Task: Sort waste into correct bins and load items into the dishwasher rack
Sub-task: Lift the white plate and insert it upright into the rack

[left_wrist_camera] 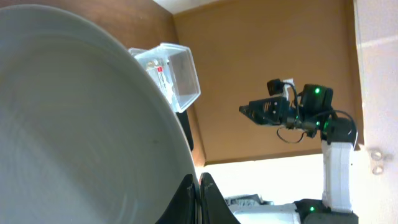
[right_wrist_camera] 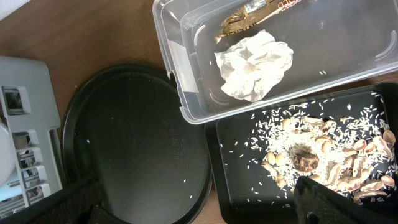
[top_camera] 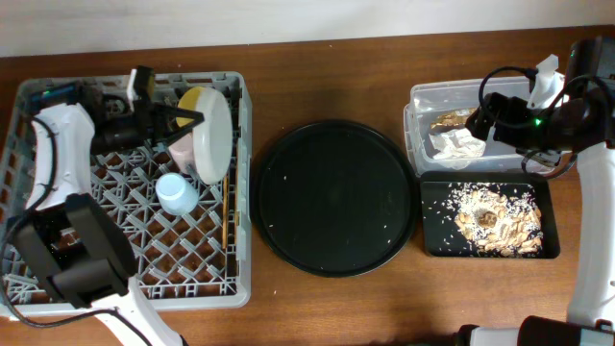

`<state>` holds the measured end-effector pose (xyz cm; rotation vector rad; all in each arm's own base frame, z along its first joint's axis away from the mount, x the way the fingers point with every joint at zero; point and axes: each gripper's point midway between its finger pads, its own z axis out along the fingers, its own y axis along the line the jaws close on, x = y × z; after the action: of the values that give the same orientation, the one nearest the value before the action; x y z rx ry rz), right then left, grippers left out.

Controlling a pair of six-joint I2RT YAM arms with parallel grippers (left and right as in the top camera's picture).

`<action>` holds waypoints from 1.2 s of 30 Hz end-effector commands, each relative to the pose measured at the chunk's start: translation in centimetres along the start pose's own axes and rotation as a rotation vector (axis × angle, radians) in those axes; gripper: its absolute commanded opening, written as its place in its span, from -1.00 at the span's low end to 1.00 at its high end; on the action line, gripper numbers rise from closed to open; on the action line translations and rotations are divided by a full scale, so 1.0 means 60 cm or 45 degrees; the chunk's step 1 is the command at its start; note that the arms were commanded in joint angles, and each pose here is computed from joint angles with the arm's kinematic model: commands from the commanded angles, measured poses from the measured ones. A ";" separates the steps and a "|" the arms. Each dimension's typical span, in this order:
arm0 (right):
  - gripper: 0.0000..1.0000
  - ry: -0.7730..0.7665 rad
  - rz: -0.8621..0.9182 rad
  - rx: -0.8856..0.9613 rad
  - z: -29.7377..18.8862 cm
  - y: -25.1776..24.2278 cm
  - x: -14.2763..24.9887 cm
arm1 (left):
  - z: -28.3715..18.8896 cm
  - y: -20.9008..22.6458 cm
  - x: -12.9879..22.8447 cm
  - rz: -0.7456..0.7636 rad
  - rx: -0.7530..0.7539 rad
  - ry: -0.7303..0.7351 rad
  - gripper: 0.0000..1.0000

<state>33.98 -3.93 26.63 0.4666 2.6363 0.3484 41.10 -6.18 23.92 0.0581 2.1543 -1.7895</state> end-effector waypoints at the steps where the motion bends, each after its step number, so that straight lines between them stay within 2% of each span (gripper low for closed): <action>1: 0.97 -0.018 0.006 0.005 -0.006 -0.001 -0.005 | 0.010 -0.010 0.001 0.054 0.021 0.007 -0.99; 7: 0.97 -0.018 0.006 0.005 -0.006 -0.001 -0.005 | 0.000 -0.003 -0.001 0.046 0.018 -0.014 -1.00; 11: 0.98 -0.018 0.006 0.005 -0.006 -0.001 -0.005 | 0.001 0.018 -0.002 0.030 0.092 -0.067 -0.99; 17: 0.97 -0.018 0.006 0.005 -0.006 -0.001 -0.005 | -0.023 0.060 -0.021 -0.013 0.039 -0.117 -1.00; 22: 0.97 -0.018 0.006 0.005 -0.006 -0.001 -0.005 | -0.036 0.100 -0.012 -0.047 -0.129 -0.086 -1.00; 31: 0.97 -0.018 0.006 0.005 -0.006 -0.001 -0.005 | -0.034 0.100 -0.013 -0.087 -0.127 -0.088 -0.98; 36: 0.97 -0.018 0.006 0.005 -0.006 -0.001 -0.005 | -0.038 0.108 -0.046 -0.218 -0.131 -0.146 -0.99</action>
<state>33.97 -3.93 26.63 0.4672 2.6366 0.3486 44.27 -2.68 18.79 -0.1201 2.1949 -1.6905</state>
